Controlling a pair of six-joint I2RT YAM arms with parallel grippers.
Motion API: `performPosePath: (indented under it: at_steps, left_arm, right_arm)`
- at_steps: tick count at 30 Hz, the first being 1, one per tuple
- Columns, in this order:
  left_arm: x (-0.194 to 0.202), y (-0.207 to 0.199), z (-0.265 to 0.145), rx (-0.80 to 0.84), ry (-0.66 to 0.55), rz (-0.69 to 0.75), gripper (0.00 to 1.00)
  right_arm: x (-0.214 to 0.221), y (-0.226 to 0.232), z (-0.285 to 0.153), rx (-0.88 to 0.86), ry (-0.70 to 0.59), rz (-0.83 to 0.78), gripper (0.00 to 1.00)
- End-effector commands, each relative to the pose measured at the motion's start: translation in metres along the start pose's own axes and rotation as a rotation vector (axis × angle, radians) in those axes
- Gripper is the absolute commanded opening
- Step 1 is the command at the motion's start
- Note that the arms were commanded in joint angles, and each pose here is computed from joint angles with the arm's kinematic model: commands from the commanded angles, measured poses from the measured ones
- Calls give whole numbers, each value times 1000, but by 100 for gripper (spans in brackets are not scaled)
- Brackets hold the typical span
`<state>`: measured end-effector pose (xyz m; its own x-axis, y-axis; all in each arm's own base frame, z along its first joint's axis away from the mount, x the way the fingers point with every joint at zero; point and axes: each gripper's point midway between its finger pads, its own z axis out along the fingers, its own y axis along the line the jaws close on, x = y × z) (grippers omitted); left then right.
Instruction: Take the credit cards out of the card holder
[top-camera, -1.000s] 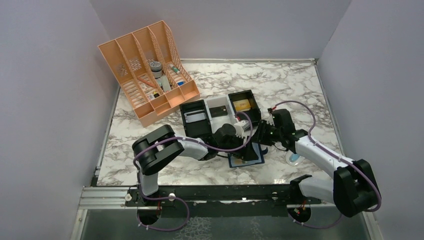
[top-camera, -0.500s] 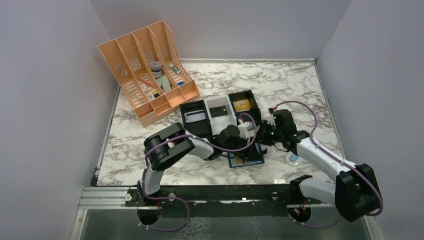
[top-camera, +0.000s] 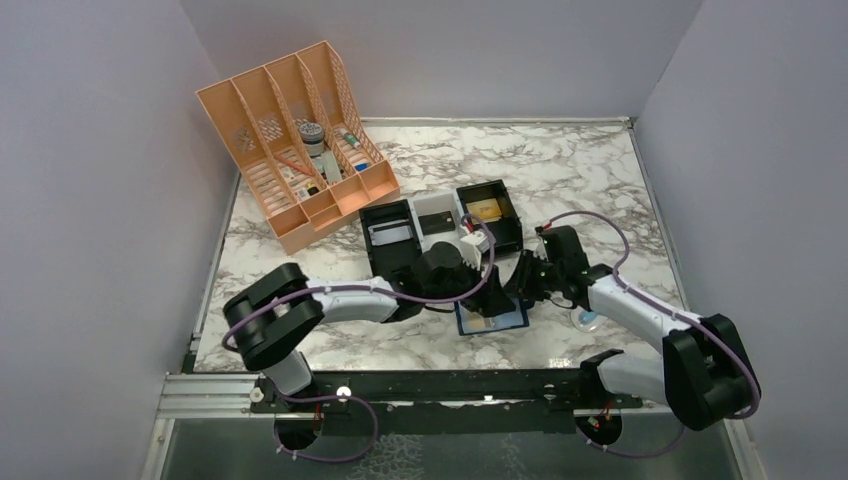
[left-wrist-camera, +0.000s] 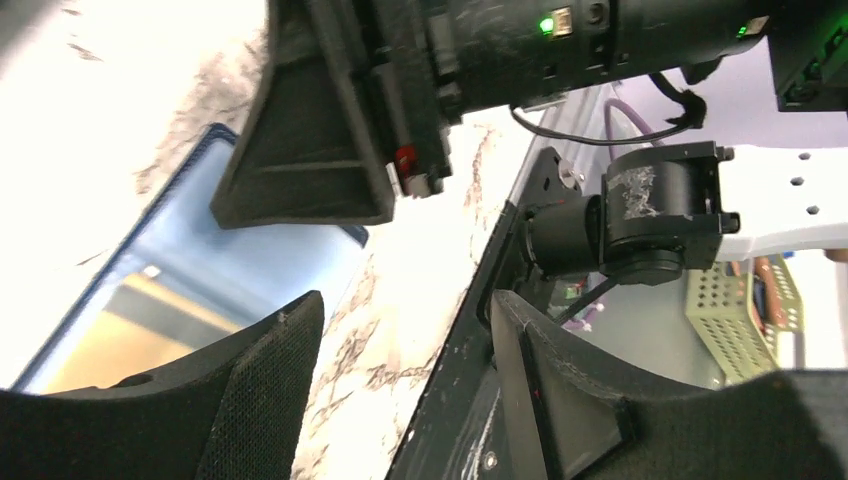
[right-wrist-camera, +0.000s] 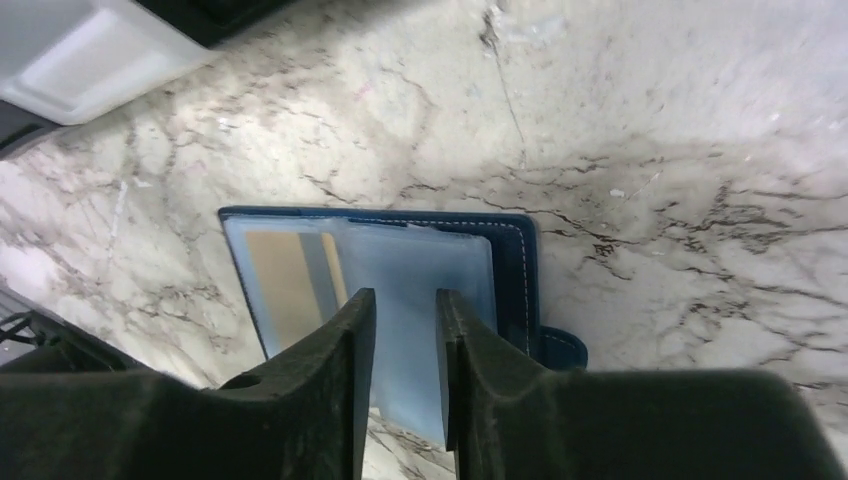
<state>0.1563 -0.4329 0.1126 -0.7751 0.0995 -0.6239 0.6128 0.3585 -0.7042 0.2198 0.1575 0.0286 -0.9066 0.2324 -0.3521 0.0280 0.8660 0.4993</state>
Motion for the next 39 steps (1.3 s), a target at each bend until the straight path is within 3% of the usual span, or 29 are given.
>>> performPosePath:
  at_steps: [1,6,10,14,18,25,39]
  left_arm:
    - [-4,32,-33,-228,-43,62,66]
    - [-11,70,-77,-493,-100,68,69]
    - [-20,100,-116,-676,-184,16,74]
    - [-22,129,-152,-800,-254,-108,79]
    - [-24,134,-176,-802,-338,-174,87]
    - [-23,132,-204,-801,-436,-200,93]
    - [-33,119,-204,-740,-454,-148,99]
  right_arm:
    - [-29,26,-20,-110,-144,-104,33]
    - [-27,46,-33,-204,-140,-161,41]
    - [-16,54,-26,-139,-131,-207,42]
    - [7,76,-14,-59,-109,-279,50]
    - [18,89,-3,21,-125,-347,58]
    - [23,81,12,172,-107,-400,61]
    - [47,55,40,297,9,-340,62]
